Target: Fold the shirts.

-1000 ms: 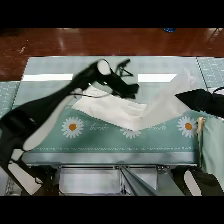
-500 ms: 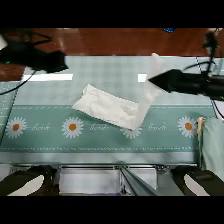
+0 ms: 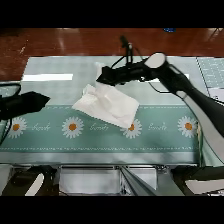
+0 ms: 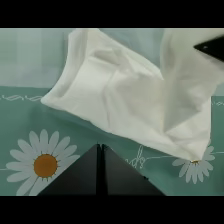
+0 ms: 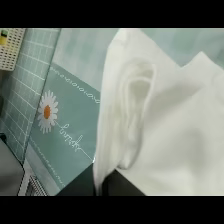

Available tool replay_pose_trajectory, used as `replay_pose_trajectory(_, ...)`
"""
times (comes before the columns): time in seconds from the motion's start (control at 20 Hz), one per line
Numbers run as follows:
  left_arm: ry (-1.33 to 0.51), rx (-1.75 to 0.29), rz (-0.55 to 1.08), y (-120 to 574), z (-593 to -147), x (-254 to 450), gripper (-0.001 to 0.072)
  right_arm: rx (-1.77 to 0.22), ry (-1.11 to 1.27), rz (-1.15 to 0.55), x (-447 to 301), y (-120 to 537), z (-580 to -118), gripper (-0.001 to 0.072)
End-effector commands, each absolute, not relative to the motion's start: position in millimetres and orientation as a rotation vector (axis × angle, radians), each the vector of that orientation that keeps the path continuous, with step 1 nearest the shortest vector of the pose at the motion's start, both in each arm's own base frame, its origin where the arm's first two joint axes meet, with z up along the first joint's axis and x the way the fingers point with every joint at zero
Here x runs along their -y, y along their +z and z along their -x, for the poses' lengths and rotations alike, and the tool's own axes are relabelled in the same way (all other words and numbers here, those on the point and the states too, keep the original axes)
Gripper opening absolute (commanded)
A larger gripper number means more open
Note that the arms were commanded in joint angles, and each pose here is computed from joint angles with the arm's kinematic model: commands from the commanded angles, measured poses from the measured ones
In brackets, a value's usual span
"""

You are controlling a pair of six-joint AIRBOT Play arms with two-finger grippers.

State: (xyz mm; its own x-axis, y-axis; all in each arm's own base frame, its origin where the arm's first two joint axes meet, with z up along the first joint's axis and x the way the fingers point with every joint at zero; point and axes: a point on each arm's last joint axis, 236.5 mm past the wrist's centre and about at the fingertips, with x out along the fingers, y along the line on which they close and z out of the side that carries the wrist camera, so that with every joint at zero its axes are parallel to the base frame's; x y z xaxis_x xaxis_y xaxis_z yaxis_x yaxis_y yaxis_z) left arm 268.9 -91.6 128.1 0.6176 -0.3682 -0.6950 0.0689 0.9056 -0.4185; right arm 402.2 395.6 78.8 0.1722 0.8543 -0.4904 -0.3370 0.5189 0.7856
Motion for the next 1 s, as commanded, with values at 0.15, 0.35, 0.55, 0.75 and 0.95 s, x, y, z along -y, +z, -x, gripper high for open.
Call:
replay_pose_trajectory(0.15,-0.271,-0.926,0.436,101.2,-254.2,100.3,0.0016,-1.194,0.915,-0.597,-446.5,22.4,-408.0,0.0053)
replay_pose_trajectory(0.35,-0.262,-0.929,0.442,97.0,-259.9,99.2,0.0016,-1.251,0.957,-0.567,-439.3,16.0,-398.4,0.0404)
replay_pose_trajectory(0.55,-0.237,-0.876,0.499,102.2,-278.8,98.1,0.0016,-1.407,0.683,-0.376,-336.0,4.6,-407.0,0.0359)
replay_pose_trajectory(0.75,-0.266,-0.886,0.5,102.2,-276.6,104.6,0.0016,-1.314,0.278,-0.002,-174.6,49.5,-411.8,0.0418)
replay_pose_trajectory(0.95,-0.267,-0.885,0.498,102.3,-276.6,104.6,0.0016,-1.207,0.042,-0.113,-95.7,39.6,-363.3,0.0419)
